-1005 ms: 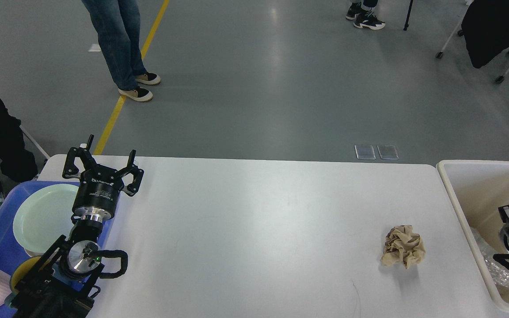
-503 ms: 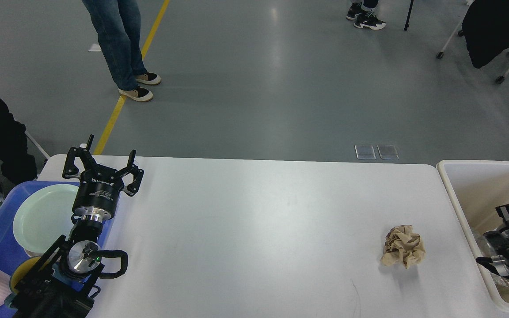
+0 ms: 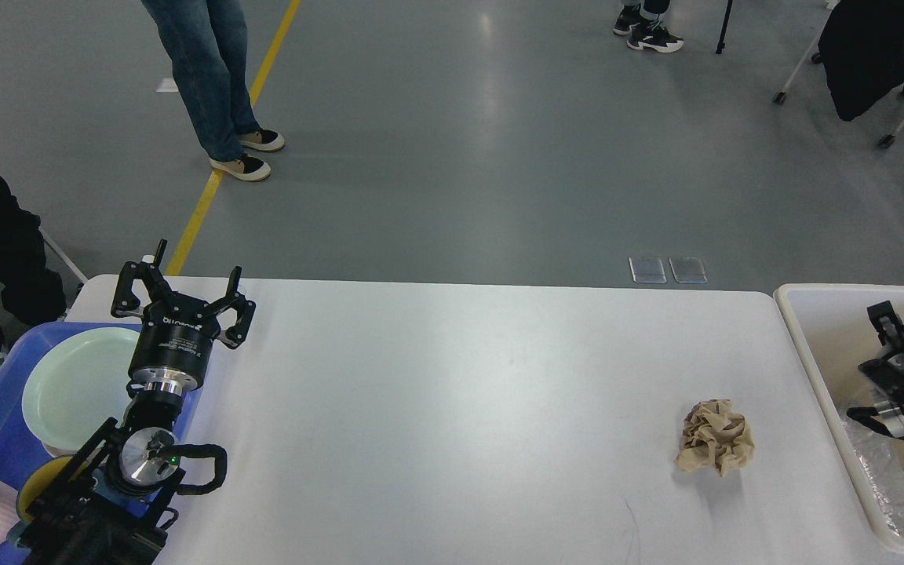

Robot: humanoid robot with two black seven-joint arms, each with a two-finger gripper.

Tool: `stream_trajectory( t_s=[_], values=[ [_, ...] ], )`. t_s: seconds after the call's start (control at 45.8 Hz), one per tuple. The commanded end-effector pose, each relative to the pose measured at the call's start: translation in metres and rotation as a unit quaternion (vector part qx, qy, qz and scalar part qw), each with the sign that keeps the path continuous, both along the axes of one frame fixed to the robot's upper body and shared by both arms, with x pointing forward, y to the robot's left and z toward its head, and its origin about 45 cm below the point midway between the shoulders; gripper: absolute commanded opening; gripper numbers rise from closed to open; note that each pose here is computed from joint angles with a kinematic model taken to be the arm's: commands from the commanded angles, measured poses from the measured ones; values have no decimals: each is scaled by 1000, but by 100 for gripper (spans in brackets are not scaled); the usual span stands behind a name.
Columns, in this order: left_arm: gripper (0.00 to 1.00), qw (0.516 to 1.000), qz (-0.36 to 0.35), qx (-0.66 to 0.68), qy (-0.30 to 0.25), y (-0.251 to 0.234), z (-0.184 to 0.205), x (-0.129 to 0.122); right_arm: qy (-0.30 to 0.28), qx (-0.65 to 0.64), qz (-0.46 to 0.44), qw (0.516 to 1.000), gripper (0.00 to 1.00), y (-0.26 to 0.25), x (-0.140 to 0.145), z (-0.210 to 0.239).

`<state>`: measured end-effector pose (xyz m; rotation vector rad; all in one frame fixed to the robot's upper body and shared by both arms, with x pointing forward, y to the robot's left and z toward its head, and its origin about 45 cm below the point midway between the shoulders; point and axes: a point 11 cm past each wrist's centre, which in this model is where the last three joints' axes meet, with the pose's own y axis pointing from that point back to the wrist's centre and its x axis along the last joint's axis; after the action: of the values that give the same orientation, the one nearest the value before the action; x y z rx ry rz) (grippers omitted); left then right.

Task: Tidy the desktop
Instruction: 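Open the right gripper to release the tray in the bin, then raise the right gripper and move it over the crumpled paper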

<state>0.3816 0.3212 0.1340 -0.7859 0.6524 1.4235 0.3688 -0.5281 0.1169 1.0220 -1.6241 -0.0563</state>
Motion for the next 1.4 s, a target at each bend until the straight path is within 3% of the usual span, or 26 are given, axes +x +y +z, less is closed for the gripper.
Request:
stream_trajectory(
  t_s=[0.0,0.284,0.393,0.612,0.765,0.896,1.18,1.377],
  values=[
    [96,1000,0,0,0,0,0,0,80,-34,90,992,100,13,14,21],
    [96,1000,0,0,0,0,0,0,231,-56,244,940,100,73,25,86],
    [96,1000,0,0,0,0,0,0,260,-48,289,920,100,111,25,118],
    [96,1000,0,0,0,0,0,0,335,-38,298,893,100,145,-13,128],
    [96,1000,0,0,0,0,0,0,358,-38,353,864,100,188,0,167],
    [96,1000,1,0,0,0,0,0,419,-2,396,817,100,224,-4,208],
    [96,1000,1,0,0,0,0,0,438,132,430,778,100,266,-27,265],
    [96,1000,0,0,0,0,0,0,444,142,427,775,100,266,-34,260]
  ],
)
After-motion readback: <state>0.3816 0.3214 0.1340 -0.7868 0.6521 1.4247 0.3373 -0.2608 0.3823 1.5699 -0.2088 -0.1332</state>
